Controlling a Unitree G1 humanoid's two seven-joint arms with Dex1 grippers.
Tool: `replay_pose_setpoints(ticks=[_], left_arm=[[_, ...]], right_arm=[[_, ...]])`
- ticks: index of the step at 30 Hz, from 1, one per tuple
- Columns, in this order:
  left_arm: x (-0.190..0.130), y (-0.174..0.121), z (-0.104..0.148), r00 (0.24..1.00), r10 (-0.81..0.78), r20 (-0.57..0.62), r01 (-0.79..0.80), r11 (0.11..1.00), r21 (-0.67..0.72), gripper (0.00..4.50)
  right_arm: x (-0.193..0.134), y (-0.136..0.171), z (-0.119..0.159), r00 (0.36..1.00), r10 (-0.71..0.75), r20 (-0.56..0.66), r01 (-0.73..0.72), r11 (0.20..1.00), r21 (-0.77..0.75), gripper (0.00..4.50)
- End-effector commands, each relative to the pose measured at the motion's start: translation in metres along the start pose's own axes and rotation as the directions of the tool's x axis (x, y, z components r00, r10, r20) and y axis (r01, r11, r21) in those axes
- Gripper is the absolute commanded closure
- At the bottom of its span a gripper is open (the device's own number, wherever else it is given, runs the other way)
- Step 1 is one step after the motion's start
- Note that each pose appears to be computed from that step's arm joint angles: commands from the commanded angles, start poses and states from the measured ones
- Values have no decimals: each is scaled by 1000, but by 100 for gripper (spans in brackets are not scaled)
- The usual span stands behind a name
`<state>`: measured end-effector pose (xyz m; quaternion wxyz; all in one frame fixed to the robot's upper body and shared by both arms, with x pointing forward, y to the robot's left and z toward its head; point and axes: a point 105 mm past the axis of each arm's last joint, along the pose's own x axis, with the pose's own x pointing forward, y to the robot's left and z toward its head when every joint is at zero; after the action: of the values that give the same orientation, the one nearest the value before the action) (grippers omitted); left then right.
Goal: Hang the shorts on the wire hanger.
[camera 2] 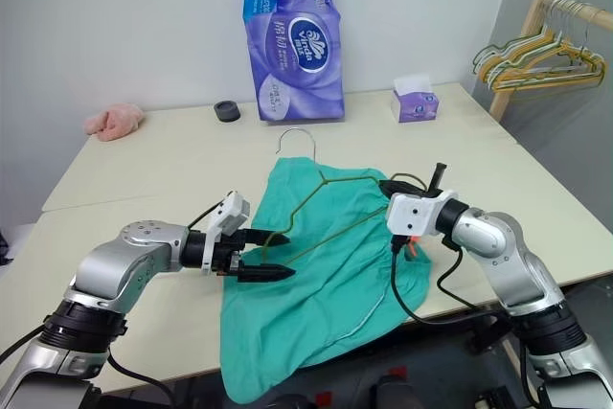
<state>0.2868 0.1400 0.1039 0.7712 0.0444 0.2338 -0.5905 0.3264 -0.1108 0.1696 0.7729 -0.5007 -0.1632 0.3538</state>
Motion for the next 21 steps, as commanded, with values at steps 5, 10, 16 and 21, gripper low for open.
replay_pose_setpoints(ticks=[5,10,16,21], left_arm=[[6,-6,3,1000,-24,19,24,1000,21,209],[6,-4,3,999,-11,30,11,1000,16,369],[6,-4,3,999,-6,41,6,1000,9,447],[7,-3,6,999,-1,47,1,1000,14,449]], right_arm=[[-1,-22,18,996,-73,57,72,997,4,450],[-2,-22,18,996,-74,56,74,997,12,450],[-3,-15,20,998,-27,58,31,997,-64,450],[-8,-6,21,998,24,66,-14,990,-140,423]])
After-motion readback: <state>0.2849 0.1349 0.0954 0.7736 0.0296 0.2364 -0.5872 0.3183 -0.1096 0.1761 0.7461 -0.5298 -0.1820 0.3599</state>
